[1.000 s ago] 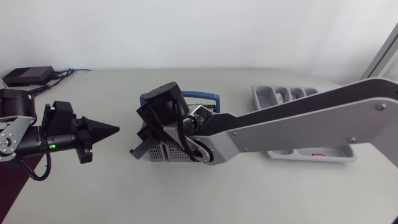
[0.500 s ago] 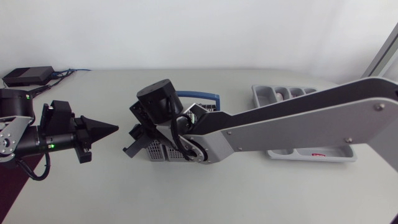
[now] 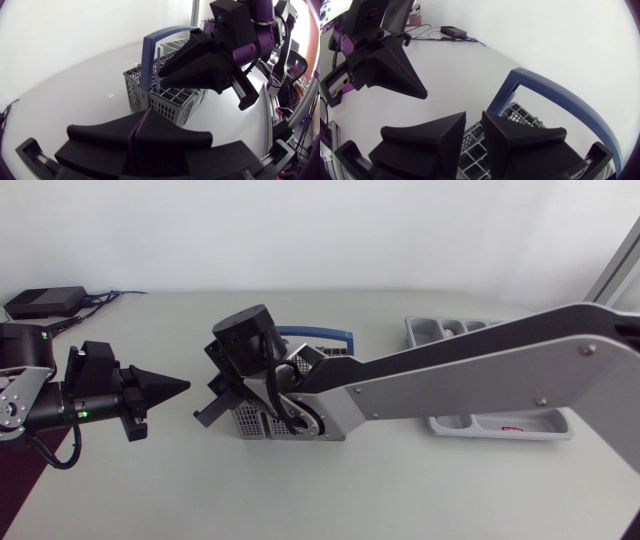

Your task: Unload the cutlery basket into the drawer organizer.

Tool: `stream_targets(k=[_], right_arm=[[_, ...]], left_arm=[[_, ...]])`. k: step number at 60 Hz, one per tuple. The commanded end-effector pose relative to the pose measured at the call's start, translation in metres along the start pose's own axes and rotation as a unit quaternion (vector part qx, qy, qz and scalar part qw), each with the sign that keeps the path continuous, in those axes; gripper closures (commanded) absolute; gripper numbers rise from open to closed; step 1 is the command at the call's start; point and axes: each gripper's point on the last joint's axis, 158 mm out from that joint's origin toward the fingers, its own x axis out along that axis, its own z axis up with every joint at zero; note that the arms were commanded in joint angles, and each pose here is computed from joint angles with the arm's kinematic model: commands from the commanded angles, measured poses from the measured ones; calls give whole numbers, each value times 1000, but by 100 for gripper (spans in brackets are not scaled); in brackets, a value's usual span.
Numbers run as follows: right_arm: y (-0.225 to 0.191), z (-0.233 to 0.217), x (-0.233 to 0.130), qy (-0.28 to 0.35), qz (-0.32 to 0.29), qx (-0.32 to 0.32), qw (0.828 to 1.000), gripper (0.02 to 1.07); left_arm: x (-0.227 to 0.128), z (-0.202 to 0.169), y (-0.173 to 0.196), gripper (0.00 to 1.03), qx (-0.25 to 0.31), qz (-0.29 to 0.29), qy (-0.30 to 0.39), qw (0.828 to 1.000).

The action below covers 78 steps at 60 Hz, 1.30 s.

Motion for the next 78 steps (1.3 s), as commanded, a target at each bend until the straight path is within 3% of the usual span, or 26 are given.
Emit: stream_targets(k=[1,44,52,67,78], right_arm=[[-3,-8,8,9,-6,14,1000,99],[-15,-19,-9,13,-5,26,1000,101],[-18,-24,-11,10,-11,27,1000,71],[-26,-9,-11,-18,-20,35,999,70],[-26,-4,-10,-32,-21,36,999,52]], left_arm=[[1,-6,-1,87,-14,-6,-1,1000],[3,-10,-1,87,-15,-8,2,1000],[3,-11,1,87,-15,-7,1,1000],[3,-13,6,87,-20,-6,-4,1000],[3,-17,9,87,-20,-6,-3,1000]])
